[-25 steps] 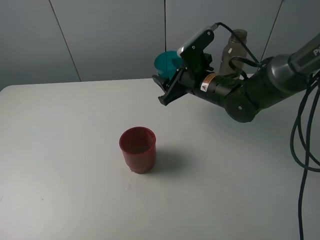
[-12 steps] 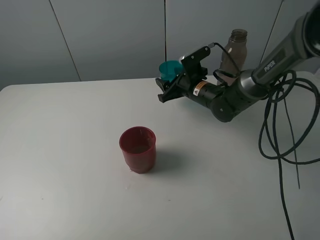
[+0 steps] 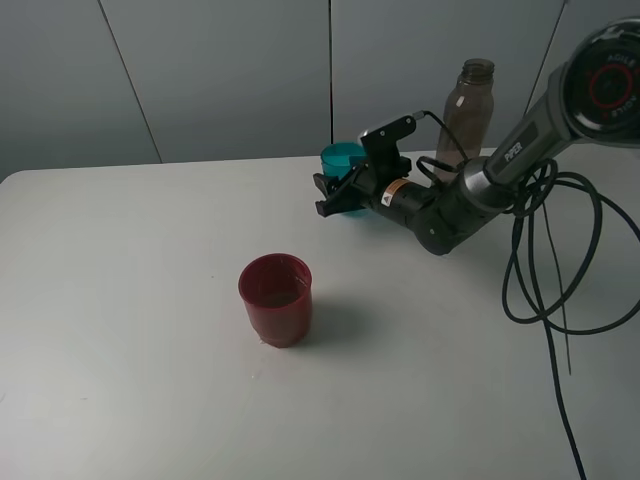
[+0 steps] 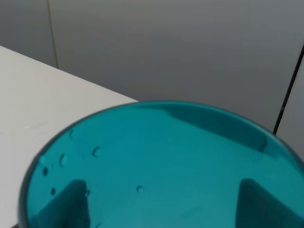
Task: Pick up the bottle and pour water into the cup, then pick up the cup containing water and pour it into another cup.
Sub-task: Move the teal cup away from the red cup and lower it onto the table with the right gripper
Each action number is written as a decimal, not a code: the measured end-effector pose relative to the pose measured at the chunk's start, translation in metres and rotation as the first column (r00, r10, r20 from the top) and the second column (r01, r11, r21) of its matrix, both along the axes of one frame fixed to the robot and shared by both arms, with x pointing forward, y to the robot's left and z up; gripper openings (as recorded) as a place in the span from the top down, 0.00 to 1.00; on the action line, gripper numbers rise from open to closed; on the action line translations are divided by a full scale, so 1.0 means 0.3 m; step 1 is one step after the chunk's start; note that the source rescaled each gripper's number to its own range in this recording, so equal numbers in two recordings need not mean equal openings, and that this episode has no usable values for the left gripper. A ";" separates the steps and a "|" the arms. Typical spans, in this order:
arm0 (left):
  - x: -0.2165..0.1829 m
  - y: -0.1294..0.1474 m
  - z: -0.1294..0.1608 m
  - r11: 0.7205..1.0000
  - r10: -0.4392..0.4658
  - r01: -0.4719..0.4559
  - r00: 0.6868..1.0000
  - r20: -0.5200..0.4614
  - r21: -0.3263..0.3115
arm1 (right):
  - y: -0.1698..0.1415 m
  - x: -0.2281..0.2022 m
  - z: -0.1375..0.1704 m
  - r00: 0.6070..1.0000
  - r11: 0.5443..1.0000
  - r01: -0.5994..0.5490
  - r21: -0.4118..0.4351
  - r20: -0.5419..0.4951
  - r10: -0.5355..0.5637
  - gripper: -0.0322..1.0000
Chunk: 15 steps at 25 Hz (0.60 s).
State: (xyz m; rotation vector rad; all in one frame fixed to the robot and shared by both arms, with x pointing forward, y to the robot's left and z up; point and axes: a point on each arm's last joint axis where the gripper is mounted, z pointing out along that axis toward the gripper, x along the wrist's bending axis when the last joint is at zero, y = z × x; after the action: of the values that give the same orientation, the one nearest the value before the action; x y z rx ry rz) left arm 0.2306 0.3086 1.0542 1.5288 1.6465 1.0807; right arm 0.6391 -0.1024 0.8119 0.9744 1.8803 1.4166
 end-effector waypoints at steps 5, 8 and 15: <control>0.000 0.000 0.000 1.000 0.000 0.000 1.000 0.000 0.000 | 0.001 -0.001 -0.002 1.000 1.000 -0.001 0.010 -0.015 0.001 0.91; 0.000 0.000 0.000 1.000 0.000 0.000 1.000 0.000 0.000 | 0.001 -0.002 -0.002 1.000 1.000 0.000 0.015 -0.019 0.001 0.27; 0.000 0.000 0.000 1.000 0.000 0.000 1.000 0.000 0.000 | -0.004 -0.014 -0.003 0.998 0.999 0.010 0.038 -0.058 -0.008 0.01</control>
State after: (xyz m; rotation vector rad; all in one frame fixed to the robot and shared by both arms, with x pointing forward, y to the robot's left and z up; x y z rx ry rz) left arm 0.2306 0.3086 1.0542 1.5288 1.6465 1.0807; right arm 0.6348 -0.1036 0.8109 1.0513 1.8942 1.4381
